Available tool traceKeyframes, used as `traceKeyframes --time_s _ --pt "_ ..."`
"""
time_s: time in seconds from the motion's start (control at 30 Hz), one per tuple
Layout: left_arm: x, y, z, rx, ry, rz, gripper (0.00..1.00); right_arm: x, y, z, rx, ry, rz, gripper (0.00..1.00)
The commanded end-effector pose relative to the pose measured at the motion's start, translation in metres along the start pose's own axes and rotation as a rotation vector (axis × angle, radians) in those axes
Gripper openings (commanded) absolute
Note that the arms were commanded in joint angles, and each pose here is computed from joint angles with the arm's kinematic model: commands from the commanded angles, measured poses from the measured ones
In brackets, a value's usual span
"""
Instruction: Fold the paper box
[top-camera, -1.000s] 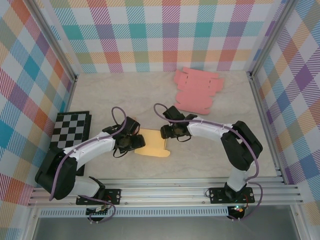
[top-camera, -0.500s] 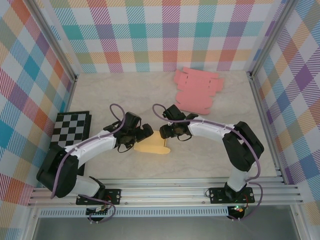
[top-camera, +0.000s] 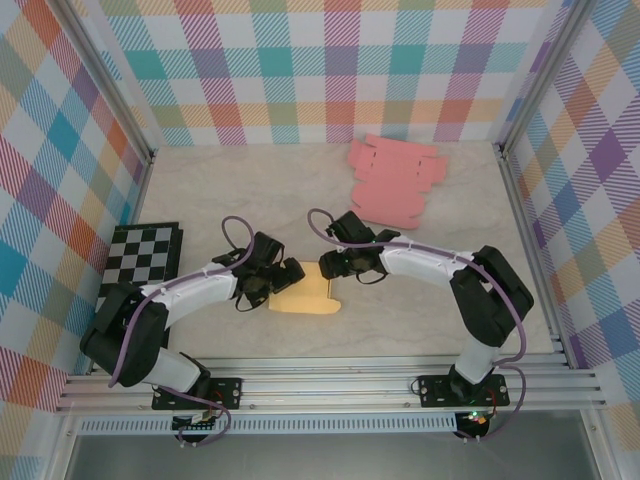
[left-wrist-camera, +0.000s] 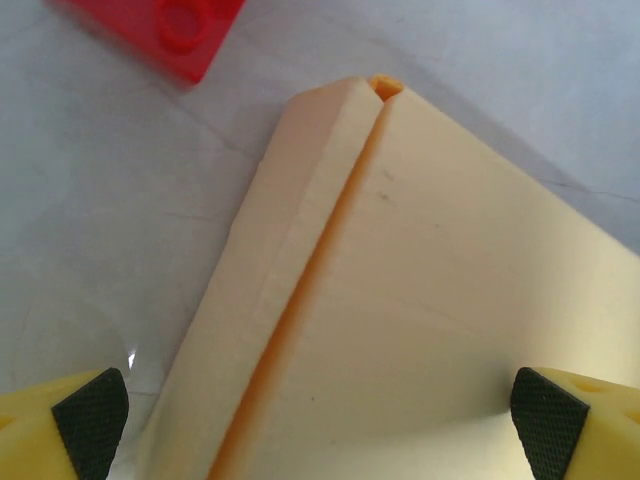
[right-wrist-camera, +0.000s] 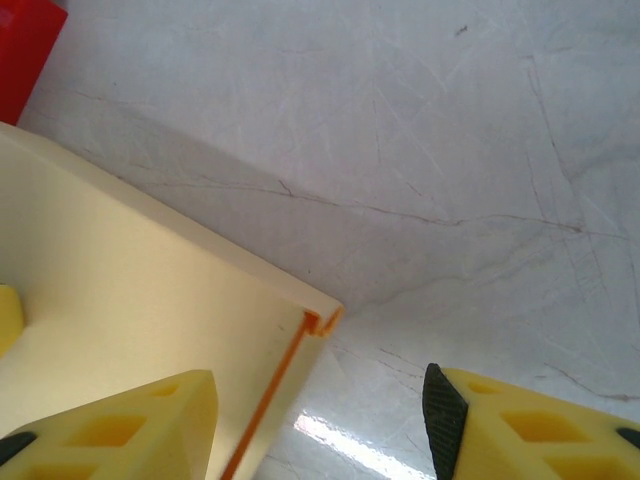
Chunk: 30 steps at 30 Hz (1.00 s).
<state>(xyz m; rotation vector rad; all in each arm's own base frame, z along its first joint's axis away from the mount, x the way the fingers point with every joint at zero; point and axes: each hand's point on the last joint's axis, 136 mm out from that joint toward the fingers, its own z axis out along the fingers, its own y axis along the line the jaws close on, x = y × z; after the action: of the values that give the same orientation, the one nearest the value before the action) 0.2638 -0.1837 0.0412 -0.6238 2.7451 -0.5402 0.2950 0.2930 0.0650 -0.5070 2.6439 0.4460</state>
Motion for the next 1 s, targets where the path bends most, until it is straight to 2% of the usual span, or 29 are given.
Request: traceKeyframes --time_s 0.0,0.23,0.4,0.63,0.83,0.97 --pt "0.005 0.010 0.001 -0.028 0.004 -0.016 1.00 0.000 0.005 -0.008 -0.032 -0.025 0.015 0.58" --pt "0.010 0.020 0.009 -0.054 0.014 -0.031 1.00 0.005 0.009 -0.030 -0.040 -0.024 0.032 0.59" --pt "0.012 0.021 0.013 -0.054 0.021 -0.048 1.00 0.022 0.022 -0.041 -0.055 0.038 0.024 0.58" --pt "0.015 0.024 0.015 -0.061 0.030 -0.073 0.93 0.048 0.043 -0.049 -0.147 0.073 0.128 0.57" --pt "0.014 0.024 0.016 -0.066 0.024 -0.080 0.89 0.069 0.046 -0.045 -0.134 0.133 0.131 0.54" --pt "0.015 0.028 0.016 -0.076 0.018 -0.094 0.88 0.069 0.076 -0.058 -0.223 0.081 0.087 0.51"
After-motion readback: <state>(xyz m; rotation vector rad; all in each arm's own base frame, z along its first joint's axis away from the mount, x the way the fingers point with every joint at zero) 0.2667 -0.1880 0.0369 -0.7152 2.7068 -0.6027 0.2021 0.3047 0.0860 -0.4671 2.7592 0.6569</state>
